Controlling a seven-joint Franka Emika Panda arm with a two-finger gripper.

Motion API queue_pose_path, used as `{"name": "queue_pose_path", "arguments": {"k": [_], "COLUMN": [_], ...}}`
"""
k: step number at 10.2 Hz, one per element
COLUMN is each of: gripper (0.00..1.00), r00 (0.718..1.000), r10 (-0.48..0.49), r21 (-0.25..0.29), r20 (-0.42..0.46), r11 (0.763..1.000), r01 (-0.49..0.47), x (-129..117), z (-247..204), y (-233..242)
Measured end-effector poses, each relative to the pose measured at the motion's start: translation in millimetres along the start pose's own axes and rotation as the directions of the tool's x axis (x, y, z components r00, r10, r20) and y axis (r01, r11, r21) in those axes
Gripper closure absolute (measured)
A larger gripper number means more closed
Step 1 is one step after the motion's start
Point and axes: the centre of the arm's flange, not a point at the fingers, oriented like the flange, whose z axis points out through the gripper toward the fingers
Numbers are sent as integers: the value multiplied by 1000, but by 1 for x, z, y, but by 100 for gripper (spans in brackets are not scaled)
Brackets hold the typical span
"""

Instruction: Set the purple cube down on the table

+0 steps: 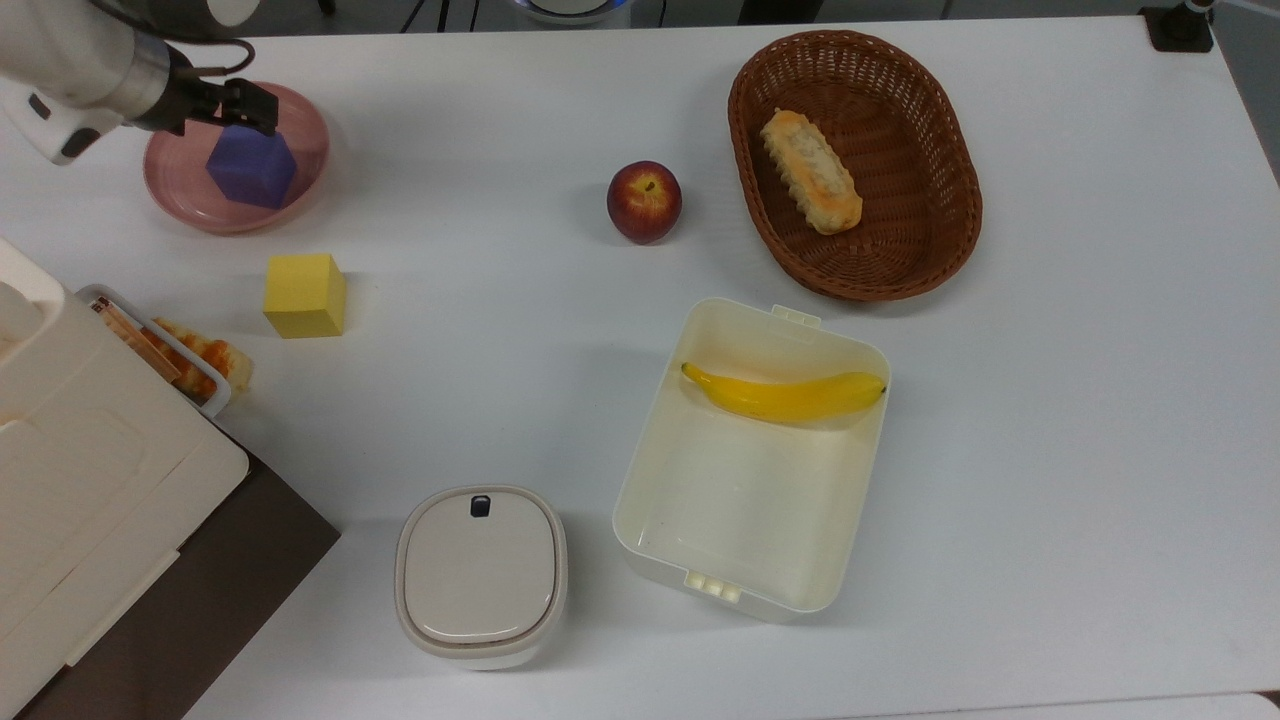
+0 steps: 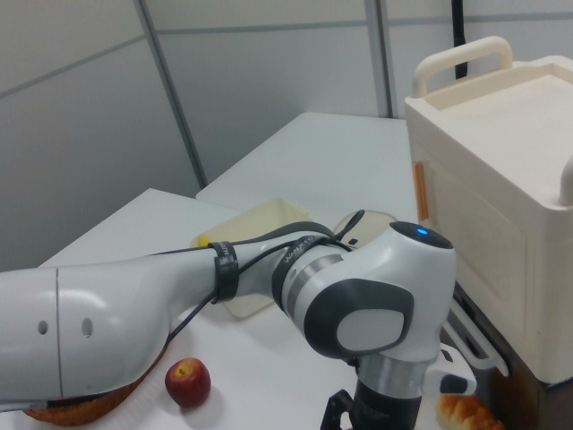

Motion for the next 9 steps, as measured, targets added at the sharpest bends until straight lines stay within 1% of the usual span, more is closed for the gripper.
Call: {"name": "queue_pose_path", "arguments": {"k": [2, 3, 5, 7, 8, 9], "gripper": [0, 0, 0, 0, 7, 8], "r00": [1000, 1000, 999, 999, 998, 997], "r10": [3, 5, 0, -4, -7, -20], "r21": [-9, -25, -42, -42, -45, -71], "r20": [-7, 0, 32, 52, 61, 80], "r11": [1000, 1000, 999, 999, 999, 997], "r01": [-4, -5, 2, 6, 10, 25], "x": [12, 17, 23, 26, 27, 30], "z": [13, 21, 37, 47, 51, 53], "y": [3, 4, 5, 6, 4, 0]}}
